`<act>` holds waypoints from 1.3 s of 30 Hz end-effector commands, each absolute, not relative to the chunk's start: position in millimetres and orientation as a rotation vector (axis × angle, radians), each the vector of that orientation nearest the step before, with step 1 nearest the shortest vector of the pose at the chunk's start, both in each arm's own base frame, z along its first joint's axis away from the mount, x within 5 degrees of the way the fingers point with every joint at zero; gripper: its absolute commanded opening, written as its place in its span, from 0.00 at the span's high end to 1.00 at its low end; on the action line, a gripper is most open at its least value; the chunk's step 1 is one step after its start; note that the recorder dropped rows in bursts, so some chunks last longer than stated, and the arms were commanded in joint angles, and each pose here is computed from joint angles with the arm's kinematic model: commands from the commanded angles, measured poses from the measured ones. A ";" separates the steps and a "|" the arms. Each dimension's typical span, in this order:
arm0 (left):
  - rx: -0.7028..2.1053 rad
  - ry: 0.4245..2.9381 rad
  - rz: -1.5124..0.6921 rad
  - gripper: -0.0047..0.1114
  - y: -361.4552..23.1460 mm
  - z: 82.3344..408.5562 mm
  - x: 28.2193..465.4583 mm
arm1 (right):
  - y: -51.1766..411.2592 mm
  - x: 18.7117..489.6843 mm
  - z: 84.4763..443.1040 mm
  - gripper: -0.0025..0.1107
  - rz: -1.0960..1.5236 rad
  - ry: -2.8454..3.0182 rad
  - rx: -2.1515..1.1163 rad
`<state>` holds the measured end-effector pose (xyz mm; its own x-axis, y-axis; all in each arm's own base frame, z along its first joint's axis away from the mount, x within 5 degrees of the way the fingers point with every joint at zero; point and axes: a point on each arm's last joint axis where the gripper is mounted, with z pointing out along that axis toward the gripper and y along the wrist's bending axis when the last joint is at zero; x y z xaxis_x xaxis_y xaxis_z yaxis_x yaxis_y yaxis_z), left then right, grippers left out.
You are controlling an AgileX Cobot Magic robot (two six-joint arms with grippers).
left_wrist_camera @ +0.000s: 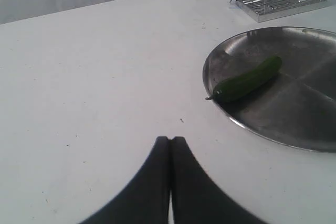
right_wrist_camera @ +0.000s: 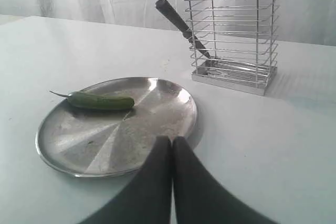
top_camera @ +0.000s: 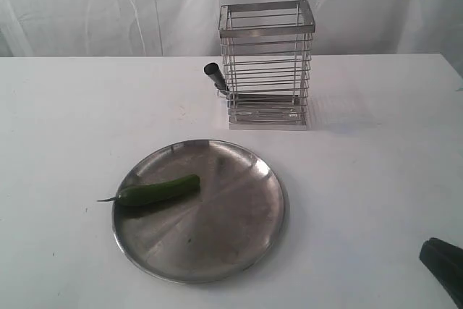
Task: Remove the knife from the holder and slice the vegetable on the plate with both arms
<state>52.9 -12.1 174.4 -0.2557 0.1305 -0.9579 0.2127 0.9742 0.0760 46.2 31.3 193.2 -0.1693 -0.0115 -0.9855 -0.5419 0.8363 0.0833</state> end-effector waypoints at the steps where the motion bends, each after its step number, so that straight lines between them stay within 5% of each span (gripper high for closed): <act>1: 0.251 1.833 -0.082 0.96 -12.2 173.6 52.7 | 30.9 46.8 196.5 0.98 0.500 1.641 -0.412; 22: 0.251 1.833 -0.082 0.96 -12.2 173.6 52.7 | 27.4 44.7 232.2 0.98 1.009 1.337 0.042; 32: 0.251 1.833 -0.082 0.96 -12.2 173.6 52.7 | 25.7 39.4 251.8 0.98 0.812 1.492 -0.113; 39: 0.250 1.831 -0.081 0.96 -12.2 173.7 52.8 | 28.5 41.3 317.6 0.98 0.489 1.719 -0.444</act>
